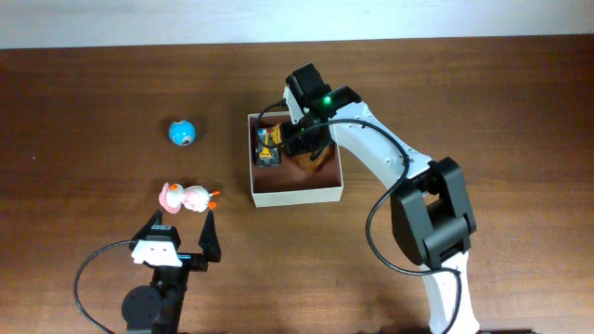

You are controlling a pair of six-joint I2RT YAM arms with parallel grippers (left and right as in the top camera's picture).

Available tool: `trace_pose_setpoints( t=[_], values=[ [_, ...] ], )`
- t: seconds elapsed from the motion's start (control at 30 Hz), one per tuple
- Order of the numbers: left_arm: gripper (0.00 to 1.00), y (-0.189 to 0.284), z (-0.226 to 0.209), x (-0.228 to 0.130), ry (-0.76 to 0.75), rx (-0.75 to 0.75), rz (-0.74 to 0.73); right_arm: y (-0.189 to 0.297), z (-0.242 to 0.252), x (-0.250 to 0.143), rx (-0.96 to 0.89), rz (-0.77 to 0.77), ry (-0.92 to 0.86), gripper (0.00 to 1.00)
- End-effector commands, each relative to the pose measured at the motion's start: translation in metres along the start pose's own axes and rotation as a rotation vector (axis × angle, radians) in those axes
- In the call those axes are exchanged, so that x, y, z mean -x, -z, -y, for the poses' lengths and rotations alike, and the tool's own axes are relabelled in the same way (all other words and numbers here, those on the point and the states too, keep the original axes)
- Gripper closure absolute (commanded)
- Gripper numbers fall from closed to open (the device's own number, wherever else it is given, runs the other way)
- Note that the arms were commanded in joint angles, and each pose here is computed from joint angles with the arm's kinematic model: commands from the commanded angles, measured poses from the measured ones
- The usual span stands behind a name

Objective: Pack container
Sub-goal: 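Open the right gripper to release the yellow toy in the box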

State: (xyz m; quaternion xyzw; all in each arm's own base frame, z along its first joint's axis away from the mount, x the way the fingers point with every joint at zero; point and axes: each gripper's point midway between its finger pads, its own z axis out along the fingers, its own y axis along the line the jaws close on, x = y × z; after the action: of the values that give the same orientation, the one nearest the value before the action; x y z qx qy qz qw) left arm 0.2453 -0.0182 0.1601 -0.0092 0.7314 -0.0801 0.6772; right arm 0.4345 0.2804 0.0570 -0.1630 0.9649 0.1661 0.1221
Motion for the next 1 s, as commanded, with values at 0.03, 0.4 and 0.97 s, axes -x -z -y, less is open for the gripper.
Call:
trace_pose_setpoints(
  t=[0.03, 0.4, 0.97],
  values=[
    [0.00, 0.000, -0.001, -0.001, -0.012, 0.000, 0.002, -0.011, 0.008, -0.003, -0.030, -0.010, -0.004, 0.93],
    [0.00, 0.000, -0.001, -0.001, -0.012, 0.000, 0.002, 0.041, -0.014, 0.029, -0.002, 0.065, 0.024, 0.93],
    [0.01, 0.000, -0.001, -0.001, -0.012, 0.000, 0.002, 0.029, -0.011, 0.038, -0.014, 0.068, 0.039, 0.93]
  ],
)
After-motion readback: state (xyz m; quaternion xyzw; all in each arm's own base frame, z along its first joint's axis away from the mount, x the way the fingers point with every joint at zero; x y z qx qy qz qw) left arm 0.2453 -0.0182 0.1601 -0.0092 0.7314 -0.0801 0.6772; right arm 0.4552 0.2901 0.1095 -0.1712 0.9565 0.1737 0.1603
